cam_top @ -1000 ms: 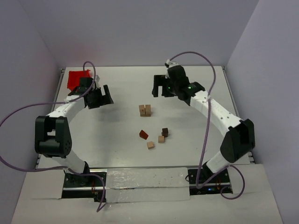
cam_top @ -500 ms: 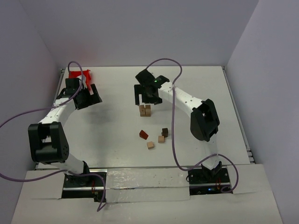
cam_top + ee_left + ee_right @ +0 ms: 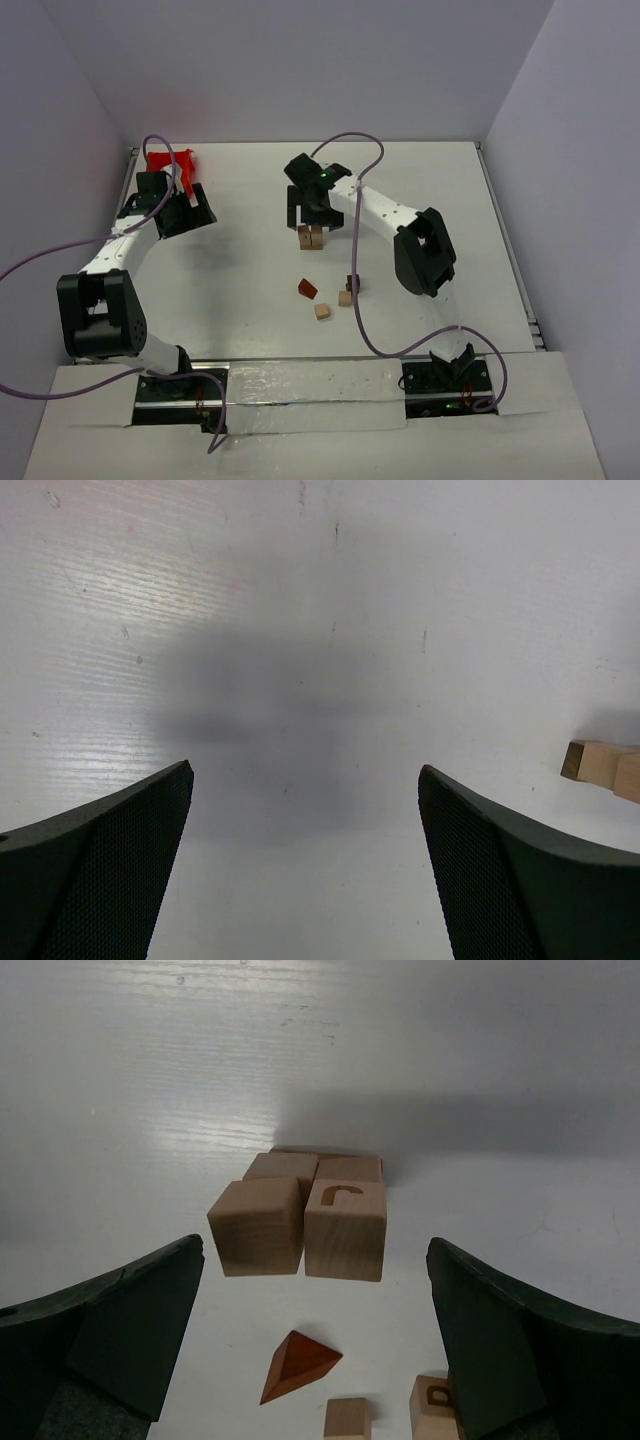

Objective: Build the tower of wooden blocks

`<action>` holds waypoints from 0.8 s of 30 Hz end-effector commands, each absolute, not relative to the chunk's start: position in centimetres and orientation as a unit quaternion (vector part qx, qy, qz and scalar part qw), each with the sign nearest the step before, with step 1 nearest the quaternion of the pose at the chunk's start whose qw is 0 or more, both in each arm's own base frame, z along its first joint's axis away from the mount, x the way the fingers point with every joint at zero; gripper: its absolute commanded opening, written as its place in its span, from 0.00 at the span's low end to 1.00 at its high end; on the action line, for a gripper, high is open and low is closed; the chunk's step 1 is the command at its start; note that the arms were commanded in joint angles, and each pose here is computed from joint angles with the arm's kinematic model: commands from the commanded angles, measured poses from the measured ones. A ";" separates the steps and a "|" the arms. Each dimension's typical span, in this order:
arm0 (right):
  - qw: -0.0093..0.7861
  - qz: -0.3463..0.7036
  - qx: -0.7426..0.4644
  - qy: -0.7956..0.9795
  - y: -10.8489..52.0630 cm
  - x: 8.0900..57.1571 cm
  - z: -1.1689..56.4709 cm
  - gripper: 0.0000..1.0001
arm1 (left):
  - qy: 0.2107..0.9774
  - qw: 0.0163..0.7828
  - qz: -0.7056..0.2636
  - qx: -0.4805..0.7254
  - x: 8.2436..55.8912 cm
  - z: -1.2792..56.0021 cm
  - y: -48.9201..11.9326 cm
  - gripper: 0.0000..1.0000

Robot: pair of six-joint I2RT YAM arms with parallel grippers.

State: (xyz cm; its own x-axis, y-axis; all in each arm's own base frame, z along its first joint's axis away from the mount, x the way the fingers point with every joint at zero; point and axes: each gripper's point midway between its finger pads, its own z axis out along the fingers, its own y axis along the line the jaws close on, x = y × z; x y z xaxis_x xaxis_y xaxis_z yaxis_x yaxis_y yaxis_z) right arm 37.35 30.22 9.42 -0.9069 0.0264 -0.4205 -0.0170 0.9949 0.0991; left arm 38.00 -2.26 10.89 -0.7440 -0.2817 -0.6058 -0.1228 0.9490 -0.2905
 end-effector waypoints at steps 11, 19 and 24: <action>0.208 0.028 0.027 0.977 30.6 38.0 7.7 1.00 | 0.916 0.366 -0.130 -0.100 38.4 12.9 -2.5 0.99; 0.186 0.033 0.028 0.982 31.2 37.5 6.2 1.00 | 0.917 0.364 -0.129 -0.099 38.5 12.8 -2.5 0.99; 0.179 0.031 0.030 0.983 31.3 37.4 5.5 1.00 | 0.918 0.363 -0.130 -0.099 38.5 12.7 -2.5 0.99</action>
State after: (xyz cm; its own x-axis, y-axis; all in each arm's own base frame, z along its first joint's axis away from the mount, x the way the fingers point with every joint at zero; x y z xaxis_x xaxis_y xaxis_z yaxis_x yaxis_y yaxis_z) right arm 36.90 30.34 4.66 -0.9422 0.0471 -0.3316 0.0325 0.9983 0.0492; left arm 37.96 -2.50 10.96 -0.7463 -0.2811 -0.6033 -0.1134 0.9469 -0.3008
